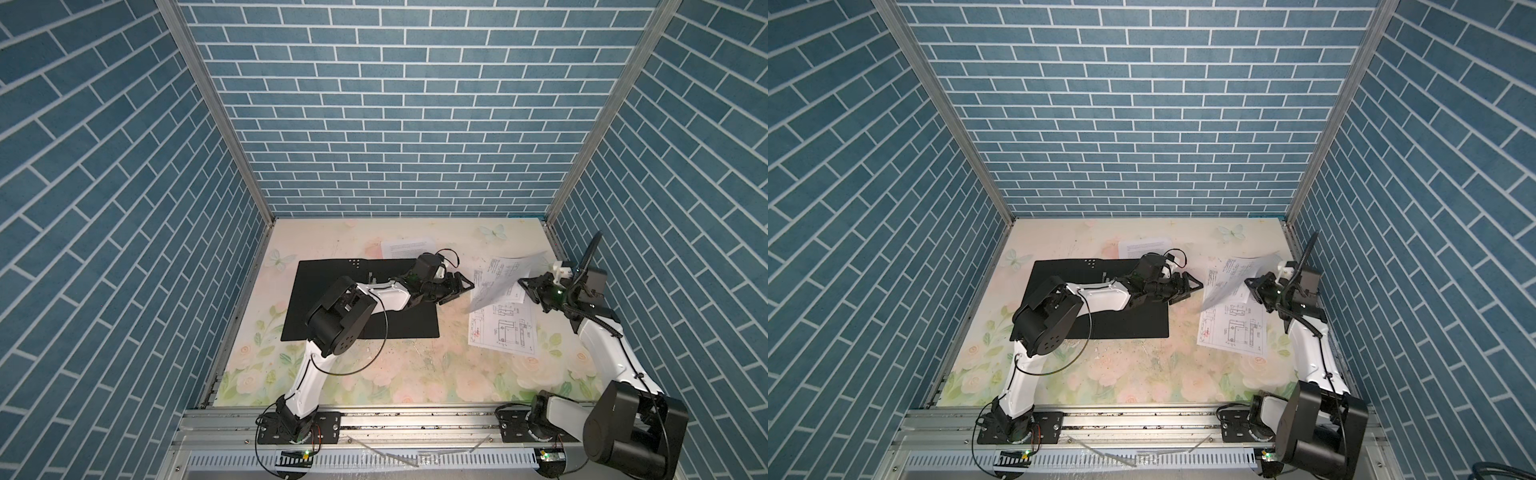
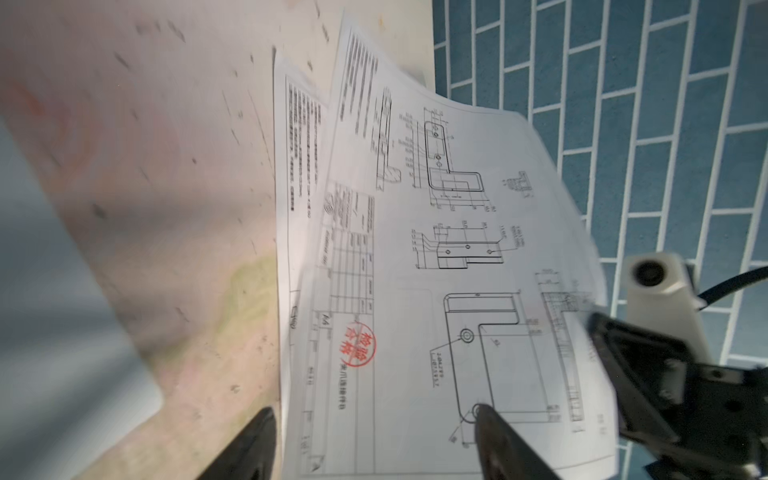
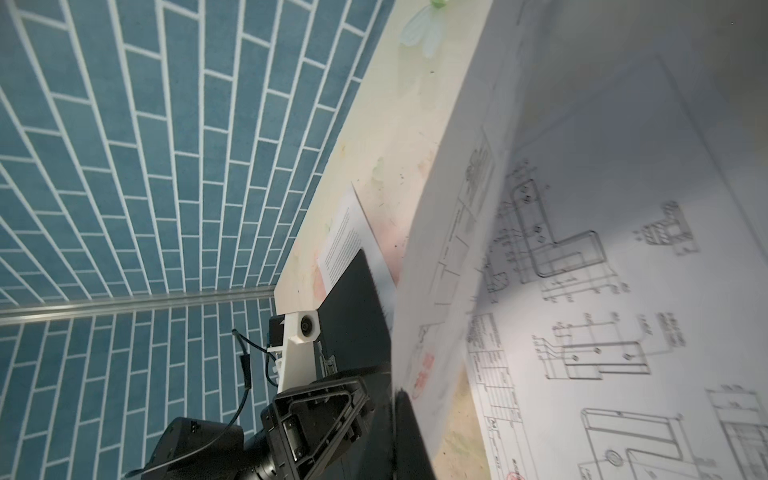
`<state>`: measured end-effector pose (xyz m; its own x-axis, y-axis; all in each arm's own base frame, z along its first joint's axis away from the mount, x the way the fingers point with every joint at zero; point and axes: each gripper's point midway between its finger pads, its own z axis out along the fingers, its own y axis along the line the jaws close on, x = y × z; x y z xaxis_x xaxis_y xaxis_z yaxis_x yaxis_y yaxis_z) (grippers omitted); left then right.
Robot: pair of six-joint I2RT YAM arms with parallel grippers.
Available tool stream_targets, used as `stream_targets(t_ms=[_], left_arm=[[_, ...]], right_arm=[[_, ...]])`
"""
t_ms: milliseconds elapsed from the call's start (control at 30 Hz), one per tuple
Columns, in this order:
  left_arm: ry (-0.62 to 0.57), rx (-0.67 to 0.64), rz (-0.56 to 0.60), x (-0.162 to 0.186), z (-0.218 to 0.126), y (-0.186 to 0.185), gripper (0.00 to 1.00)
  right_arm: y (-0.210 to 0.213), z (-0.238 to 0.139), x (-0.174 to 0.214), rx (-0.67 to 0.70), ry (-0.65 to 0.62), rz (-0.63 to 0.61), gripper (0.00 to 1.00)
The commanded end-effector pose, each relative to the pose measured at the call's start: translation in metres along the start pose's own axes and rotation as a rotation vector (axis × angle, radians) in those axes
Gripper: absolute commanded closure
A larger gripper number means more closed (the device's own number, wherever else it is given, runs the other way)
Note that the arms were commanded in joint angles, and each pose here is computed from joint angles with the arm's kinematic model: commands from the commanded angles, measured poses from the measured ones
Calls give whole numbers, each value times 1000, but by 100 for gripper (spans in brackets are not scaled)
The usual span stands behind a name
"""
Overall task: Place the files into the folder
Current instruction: 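Carry the lifted drawing sheet over the black folder with both grippers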
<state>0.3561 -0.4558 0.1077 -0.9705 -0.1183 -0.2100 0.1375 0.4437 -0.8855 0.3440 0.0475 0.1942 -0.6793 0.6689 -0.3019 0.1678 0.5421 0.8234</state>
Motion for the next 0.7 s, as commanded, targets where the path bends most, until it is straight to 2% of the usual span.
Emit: stream_targets(t_ms=[0,100,233,467,600,667], left_arm=[[9,-21,119,-2,-33,-22,1],[-9,-81,191,-7,-68,-27,0],[-66,-213,247,-20,-113,-10,0],[-198,-339,186,-42,-176,40,0],[-269,-417,154,-49,-212,67,0],[-290,-435,132,-51,-226,77,0]], right_arm=[[41,8,-8,-2,3,-84,100],[86,18,-13,-30,27,-176,100],[149,43,-3,-98,94,-272,100],[231,98,46,-231,266,-366,100],[264,92,49,-319,253,-373,100],[266,87,48,-337,230,-362,100]])
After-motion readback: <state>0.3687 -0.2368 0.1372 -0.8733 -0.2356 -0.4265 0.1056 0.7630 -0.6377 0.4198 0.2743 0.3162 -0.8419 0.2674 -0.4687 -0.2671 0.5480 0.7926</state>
